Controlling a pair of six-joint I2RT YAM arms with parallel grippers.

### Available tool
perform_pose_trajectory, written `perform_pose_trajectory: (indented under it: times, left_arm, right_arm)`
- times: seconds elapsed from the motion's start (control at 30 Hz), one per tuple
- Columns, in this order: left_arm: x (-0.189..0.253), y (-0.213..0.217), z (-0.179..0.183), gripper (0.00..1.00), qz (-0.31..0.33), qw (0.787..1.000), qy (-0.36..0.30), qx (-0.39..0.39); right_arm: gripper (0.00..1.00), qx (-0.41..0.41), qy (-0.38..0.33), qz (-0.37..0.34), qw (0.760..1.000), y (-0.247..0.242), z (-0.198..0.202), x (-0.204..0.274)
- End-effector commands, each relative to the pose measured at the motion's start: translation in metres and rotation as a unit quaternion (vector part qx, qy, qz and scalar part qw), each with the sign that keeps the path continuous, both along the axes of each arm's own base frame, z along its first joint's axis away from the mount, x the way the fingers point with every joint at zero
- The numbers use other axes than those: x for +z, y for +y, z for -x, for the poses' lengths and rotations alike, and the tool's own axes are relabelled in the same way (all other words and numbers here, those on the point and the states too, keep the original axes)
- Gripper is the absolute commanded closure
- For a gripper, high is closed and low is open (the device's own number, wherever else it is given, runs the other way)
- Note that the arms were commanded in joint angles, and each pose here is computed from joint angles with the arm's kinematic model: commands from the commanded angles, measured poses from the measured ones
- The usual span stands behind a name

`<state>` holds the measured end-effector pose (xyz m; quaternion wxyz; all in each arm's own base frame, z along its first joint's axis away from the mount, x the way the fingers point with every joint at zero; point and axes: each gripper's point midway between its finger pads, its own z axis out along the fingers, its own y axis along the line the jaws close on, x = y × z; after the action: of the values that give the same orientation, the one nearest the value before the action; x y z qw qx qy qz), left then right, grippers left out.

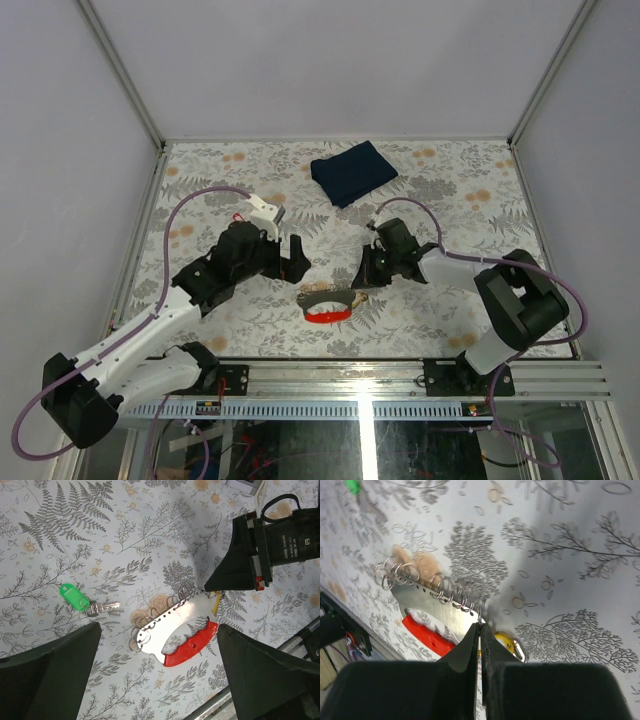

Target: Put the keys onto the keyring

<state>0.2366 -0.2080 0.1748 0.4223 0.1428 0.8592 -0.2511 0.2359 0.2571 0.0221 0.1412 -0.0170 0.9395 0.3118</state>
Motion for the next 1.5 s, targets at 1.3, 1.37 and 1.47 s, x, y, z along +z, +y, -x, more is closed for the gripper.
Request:
perform_pose_trajectory:
  times: [1.3, 1.37, 1.47]
  left_arm:
    - [0.091, -0.052, 0.044, 0.40, 0.133, 0.922, -0.256, -0.259]
    - [0.091, -0.058, 0.050, 0.42, 0.135, 0.912, -0.257, -0.289]
    - [0.093, -0.066, 0.059, 0.46, 0.138, 0.897, -0.258, -0.333]
  right_arm:
    - [1.00, 0.307, -0.429, -0.087, 0.845, 0.017, 0.028, 0.191]
    - [1.00, 0.307, -0.443, -0.091, 0.837, 0.015, 0.031, 0.199]
    - [1.00, 0.308, -0.463, -0.103, 0.825, 0.014, 0.036, 0.216]
